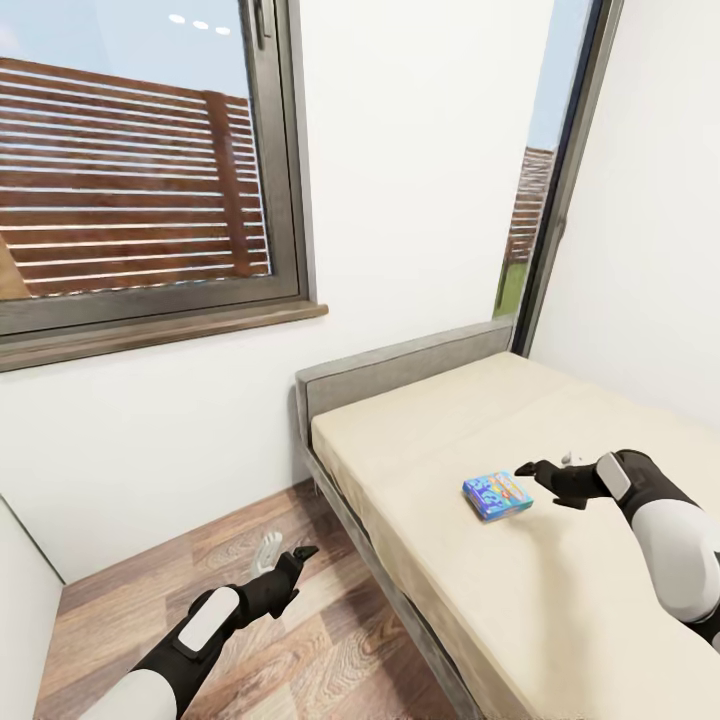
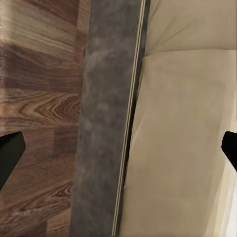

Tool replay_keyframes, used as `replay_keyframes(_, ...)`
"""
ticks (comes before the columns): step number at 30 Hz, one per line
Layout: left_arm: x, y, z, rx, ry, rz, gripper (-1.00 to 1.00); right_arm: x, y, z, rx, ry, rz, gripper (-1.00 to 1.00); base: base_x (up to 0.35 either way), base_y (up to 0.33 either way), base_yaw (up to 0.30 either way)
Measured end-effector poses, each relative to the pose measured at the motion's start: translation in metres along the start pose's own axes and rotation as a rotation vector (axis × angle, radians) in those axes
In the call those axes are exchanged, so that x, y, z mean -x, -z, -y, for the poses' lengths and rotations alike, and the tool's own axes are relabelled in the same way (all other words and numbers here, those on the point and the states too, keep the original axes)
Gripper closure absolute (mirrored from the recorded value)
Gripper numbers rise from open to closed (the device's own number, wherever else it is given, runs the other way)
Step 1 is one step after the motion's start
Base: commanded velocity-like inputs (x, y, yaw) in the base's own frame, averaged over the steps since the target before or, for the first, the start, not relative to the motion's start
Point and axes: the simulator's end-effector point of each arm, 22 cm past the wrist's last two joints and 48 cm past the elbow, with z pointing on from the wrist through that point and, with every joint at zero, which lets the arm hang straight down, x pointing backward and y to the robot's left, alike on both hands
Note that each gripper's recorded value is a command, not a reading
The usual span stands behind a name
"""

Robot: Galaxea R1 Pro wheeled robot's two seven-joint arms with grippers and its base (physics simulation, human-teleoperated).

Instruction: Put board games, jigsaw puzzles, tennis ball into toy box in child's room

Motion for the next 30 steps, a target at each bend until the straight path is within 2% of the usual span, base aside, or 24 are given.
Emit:
replay_keyframes(21, -0.011, -0.019, -0.042, -0.001, -0.001, 0.001, -1.00, -0.029, -0.029, 0.024, 0.015, -0.001, 0.000, -1.00, 0.000, 0.000, 0.000)
replay_keyframes(30, -0.011, -0.019, -0.042, -0.001, -0.001, 0.001, -1.00, -0.029, -0.029, 0.024, 0.015, -0.002, 0.001, -1.00, 0.000, 0.000, 0.000)
